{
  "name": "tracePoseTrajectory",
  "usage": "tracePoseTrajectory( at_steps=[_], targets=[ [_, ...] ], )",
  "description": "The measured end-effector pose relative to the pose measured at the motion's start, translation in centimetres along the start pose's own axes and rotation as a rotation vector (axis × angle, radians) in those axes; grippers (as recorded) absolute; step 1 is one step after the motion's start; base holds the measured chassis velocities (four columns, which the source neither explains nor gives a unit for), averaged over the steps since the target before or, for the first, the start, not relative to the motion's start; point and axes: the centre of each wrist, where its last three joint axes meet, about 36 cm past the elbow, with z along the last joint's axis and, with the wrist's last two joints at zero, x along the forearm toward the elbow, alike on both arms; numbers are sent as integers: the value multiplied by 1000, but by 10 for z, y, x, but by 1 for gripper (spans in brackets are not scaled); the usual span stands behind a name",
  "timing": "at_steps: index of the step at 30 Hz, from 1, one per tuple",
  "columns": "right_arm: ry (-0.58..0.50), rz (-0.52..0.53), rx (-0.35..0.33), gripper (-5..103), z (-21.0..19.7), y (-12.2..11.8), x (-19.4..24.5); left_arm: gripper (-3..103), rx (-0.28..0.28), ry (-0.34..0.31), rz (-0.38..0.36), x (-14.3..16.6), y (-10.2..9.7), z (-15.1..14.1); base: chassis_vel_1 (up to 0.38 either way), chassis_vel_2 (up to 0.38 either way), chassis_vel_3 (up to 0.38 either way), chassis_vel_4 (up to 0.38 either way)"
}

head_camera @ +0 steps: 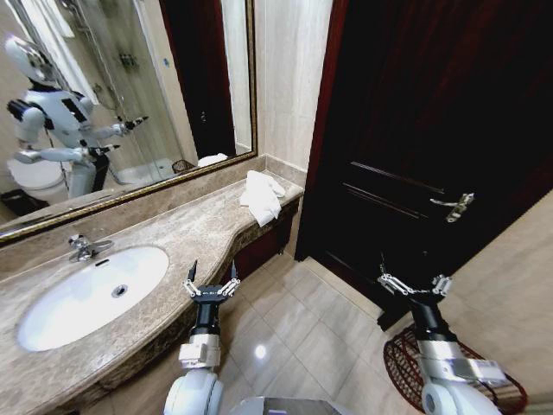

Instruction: Discard the used towel into the hamper.

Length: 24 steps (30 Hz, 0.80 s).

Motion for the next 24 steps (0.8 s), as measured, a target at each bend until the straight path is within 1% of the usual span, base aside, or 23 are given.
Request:
tracePoseTrajectory(
  at_steps=[2,5,14,20,21,22,24],
  targets=[
    [-1,-2,0,100,0,0,0,101,-5,0,3,0,0,0,-52,46,49,-44],
    [-1,-7,-1,100,-1,1,0,100,-9,1,10,1,0,0,-76,73,82,-78],
    [-3,-11,1,100,-2,1,1,100,-12,1,32,1,0,1,-90,95,96,-99],
    [-4,-12,3,100,-2,0,1,100,-10,0,33,1,0,1,-81,75,73,-66],
    [-4,-13,3,100,-2,0,1,102,-8,-1,29,1,0,1,-61,79,77,-75],
    [-5,-13,3,100,-2,0,1,101,-8,-2,26,1,0,2,-61,93,87,-49],
    [-5,-14,3,100,-2,0,1,100,-8,-6,25,1,0,3,-85,104,91,-85]
  ],
)
